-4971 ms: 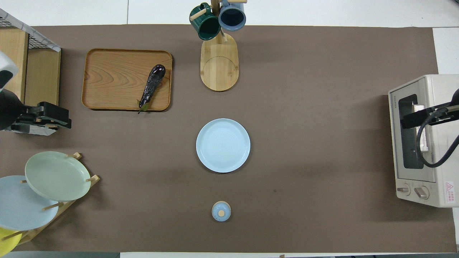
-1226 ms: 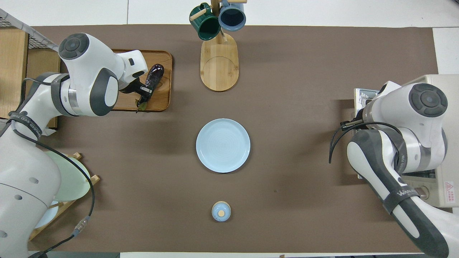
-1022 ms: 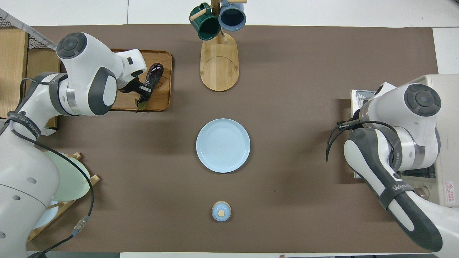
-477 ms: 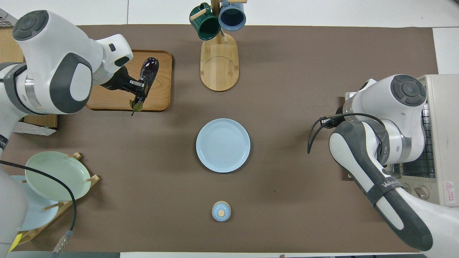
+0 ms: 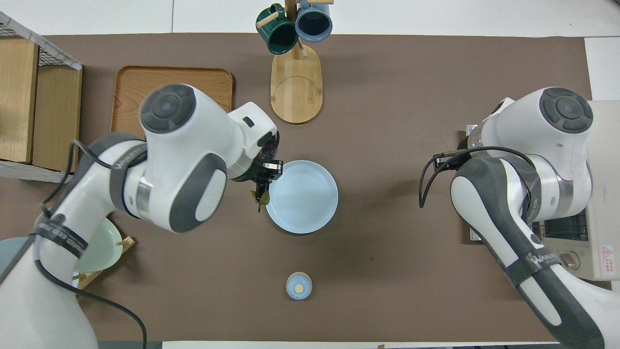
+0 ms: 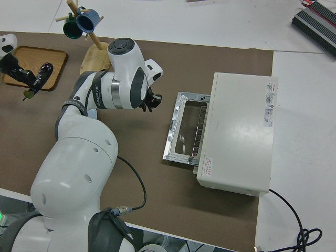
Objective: Put eggplant into oven
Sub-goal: 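Carry the eggplant with the left gripper over the blue plate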
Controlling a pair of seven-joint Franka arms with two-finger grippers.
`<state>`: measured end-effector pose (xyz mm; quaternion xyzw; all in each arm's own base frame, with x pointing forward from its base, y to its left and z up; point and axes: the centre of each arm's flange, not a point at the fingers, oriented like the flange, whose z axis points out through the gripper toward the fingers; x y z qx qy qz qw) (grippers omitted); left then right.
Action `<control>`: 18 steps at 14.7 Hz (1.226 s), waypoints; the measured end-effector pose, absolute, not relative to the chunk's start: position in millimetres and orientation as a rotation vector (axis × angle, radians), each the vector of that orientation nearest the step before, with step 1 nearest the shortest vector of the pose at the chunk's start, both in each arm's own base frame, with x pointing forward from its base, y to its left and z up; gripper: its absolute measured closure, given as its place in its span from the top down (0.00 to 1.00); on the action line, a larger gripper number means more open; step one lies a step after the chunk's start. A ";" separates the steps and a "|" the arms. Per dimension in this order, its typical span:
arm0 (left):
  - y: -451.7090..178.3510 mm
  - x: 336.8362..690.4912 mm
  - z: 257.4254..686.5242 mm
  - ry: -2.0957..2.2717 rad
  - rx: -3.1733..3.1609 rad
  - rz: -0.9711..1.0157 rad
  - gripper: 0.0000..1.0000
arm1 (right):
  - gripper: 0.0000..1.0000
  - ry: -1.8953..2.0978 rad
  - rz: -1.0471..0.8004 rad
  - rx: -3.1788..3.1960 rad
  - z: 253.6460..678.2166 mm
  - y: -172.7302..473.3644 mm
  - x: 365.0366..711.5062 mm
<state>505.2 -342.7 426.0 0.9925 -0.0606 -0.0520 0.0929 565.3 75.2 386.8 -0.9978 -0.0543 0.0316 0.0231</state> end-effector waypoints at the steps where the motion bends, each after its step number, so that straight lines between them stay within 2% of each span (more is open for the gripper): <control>1: -359.2 486.7 413.0 -0.139 2.941 -0.146 0.29 | 0.61 -0.184 0.098 -3.088 386.6 74.9 565.3; 4: -385.8 450.1 372.0 -0.012 2.917 -0.185 0.29 | 0.93 -0.194 0.100 -3.087 386.0 74.8 565.0; 5: -389.7 446.0 360.8 0.030 2.918 -0.186 0.29 | 0.99 -0.194 0.100 -3.087 386.0 74.8 565.0; 9: -401.2 442.9 330.8 0.159 2.918 -0.180 0.29 | 1.00 -0.204 0.090 -3.086 386.5 78.3 565.2; 14: -401.4 444.5 326.0 0.175 2.917 -0.172 0.29 | 1.00 -0.208 0.065 -3.086 387.9 80.3 566.8; 15: -400.8 445.1 326.2 0.171 2.917 -0.170 0.34 | 1.00 -0.210 0.062 -3.086 388.0 81.1 566.9; 18: -387.6 458.3 336.6 0.103 2.920 -0.174 0.67 | 1.00 -0.224 0.031 -3.084 389.6 86.6 568.4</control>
